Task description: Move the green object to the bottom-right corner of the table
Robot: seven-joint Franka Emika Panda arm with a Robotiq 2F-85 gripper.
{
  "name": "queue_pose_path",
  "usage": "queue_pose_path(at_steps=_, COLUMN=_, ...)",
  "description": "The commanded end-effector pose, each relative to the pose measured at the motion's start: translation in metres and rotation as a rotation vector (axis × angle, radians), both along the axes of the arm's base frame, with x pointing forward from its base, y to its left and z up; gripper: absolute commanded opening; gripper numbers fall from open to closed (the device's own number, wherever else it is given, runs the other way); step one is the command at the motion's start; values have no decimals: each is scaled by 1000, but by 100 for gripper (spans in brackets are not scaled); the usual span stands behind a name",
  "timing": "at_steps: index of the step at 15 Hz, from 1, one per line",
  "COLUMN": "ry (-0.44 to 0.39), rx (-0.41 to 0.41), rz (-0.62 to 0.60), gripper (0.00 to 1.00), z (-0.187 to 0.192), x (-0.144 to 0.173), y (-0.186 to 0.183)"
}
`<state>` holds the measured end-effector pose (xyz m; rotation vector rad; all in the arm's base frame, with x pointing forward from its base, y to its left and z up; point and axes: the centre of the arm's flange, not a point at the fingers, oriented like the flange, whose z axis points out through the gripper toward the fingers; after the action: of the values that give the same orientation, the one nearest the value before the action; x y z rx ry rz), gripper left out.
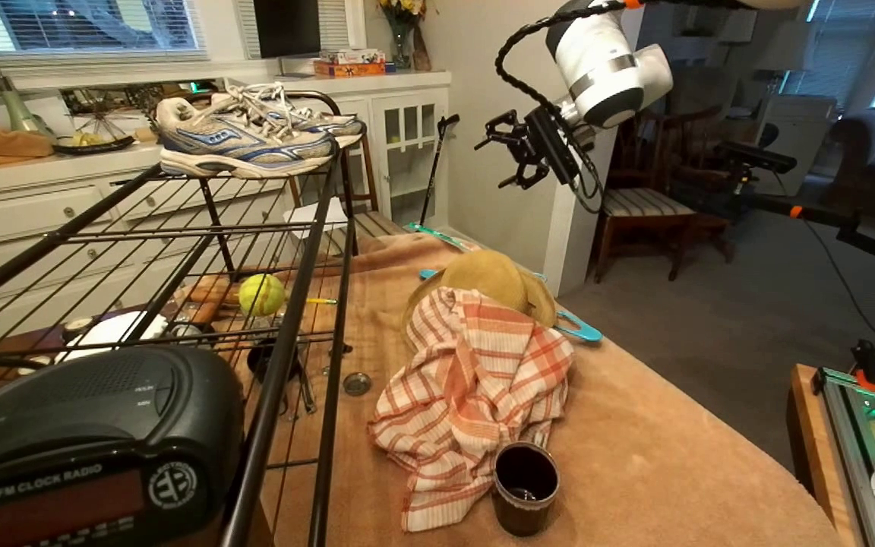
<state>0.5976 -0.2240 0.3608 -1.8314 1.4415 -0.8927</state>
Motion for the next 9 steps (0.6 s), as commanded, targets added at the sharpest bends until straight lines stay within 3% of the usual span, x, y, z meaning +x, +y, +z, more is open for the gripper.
queue_pose_path(at_steps=1, ry=23, rx=-67, rz=197, gripper=100, z=63, x=-21, y=-24)
queue_pose_path(at_steps=9, ry=195, rx=-206, rz=635, gripper=100, z=146, x=-55, y=-58)
